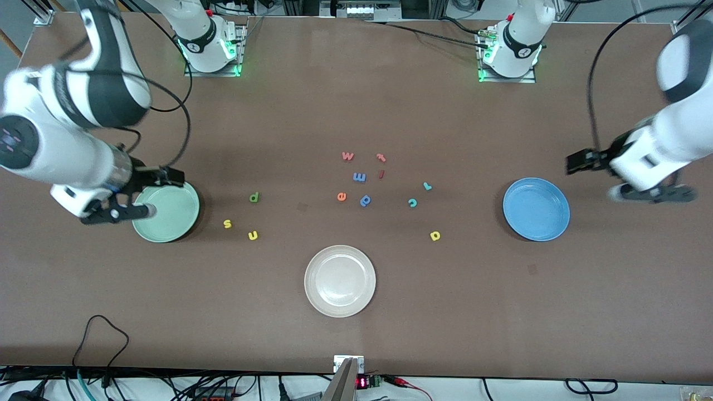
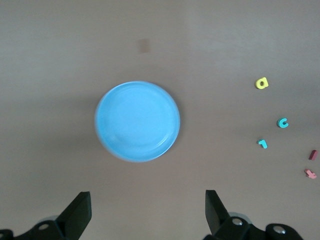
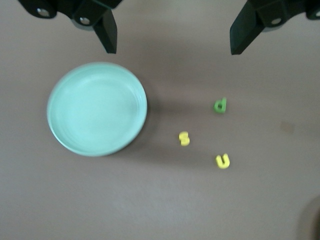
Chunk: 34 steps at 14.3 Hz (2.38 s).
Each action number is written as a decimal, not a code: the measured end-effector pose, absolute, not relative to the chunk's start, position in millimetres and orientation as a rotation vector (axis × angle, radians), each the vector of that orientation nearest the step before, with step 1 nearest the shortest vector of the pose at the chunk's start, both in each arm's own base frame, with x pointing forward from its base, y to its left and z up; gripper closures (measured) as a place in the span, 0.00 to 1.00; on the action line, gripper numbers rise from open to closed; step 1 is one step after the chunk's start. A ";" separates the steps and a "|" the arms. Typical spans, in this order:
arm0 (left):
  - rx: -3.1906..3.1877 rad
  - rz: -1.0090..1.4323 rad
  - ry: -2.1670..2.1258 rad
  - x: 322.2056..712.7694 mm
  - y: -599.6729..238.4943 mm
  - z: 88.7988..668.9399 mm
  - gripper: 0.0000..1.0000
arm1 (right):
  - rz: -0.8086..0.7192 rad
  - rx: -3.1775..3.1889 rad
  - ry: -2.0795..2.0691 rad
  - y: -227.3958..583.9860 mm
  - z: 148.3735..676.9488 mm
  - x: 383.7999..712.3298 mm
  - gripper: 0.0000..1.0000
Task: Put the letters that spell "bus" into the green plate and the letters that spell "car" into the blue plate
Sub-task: 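Reach the left gripper to a yellow letter while the right gripper reaches yellow s, then close the left gripper on the yellow letter while the right gripper grasps s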
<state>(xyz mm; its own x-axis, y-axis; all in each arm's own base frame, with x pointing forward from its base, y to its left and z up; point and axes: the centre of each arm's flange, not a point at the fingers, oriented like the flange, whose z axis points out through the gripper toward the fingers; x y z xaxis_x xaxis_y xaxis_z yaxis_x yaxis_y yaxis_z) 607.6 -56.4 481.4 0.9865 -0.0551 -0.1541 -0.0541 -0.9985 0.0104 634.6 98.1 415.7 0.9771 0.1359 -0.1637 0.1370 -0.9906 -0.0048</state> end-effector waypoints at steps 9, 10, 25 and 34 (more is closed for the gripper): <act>3.138 -0.334 -0.206 650.0 -220.1 270.7 0.20 | -0.118 3.137 0.324 139.6 262.9 647.2 0.23; 3.142 -0.329 -0.179 654.8 -232.3 260.8 0.20 | -0.109 3.136 0.343 146.0 257.6 646.8 0.34; 3.105 -0.249 -0.087 662.1 -284.1 182.4 0.33 | -0.119 3.062 0.465 154.0 188.9 620.7 0.51; 3.105 -0.245 -0.083 662.1 -283.5 172.2 0.44 | -0.135 3.061 0.462 151.0 176.9 616.8 0.52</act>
